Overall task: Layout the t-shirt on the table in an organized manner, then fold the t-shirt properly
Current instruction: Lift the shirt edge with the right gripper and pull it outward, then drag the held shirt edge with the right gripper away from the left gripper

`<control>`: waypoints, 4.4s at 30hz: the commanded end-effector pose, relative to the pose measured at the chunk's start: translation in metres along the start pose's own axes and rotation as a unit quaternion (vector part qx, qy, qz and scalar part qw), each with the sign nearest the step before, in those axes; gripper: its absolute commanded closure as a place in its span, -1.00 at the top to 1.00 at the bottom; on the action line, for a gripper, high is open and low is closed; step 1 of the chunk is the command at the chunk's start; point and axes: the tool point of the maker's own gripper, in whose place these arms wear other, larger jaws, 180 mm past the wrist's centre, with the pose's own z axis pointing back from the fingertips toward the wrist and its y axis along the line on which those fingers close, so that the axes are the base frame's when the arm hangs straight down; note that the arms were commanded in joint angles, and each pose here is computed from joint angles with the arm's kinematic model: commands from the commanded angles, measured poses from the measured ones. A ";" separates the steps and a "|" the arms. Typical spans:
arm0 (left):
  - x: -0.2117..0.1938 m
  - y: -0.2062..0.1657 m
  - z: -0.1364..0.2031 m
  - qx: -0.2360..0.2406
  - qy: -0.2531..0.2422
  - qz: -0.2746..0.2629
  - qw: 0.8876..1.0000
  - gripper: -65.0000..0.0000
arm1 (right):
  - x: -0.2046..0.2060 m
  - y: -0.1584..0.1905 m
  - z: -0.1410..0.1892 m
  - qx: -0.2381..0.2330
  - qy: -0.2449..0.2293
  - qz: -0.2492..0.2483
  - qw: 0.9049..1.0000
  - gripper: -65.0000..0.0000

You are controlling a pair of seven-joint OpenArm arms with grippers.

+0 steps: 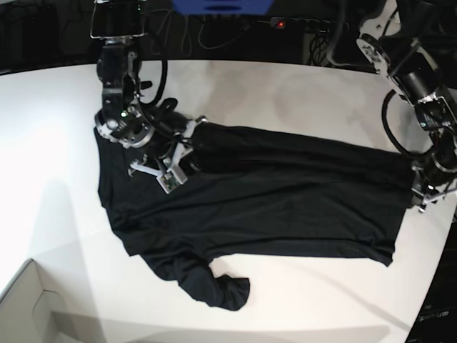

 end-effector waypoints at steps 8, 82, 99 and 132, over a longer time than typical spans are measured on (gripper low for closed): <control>0.035 -0.017 0.013 -0.023 -0.044 -0.016 0.999 0.22 | 0.023 -0.004 0.028 -0.023 -0.050 0.019 0.998 -0.09; 0.015 0.064 0.015 0.058 -0.044 -0.019 0.997 0.21 | -0.002 -0.060 0.034 -0.063 -0.007 0.025 0.998 -1.00; 0.016 0.064 0.015 0.058 -0.045 -0.020 0.997 0.22 | -0.017 -0.077 0.068 -0.111 -0.008 0.004 0.994 0.13; 0.012 0.062 0.013 0.056 -0.043 -0.017 0.997 -0.41 | -0.090 -0.050 0.080 -0.089 0.066 -0.031 0.993 -0.58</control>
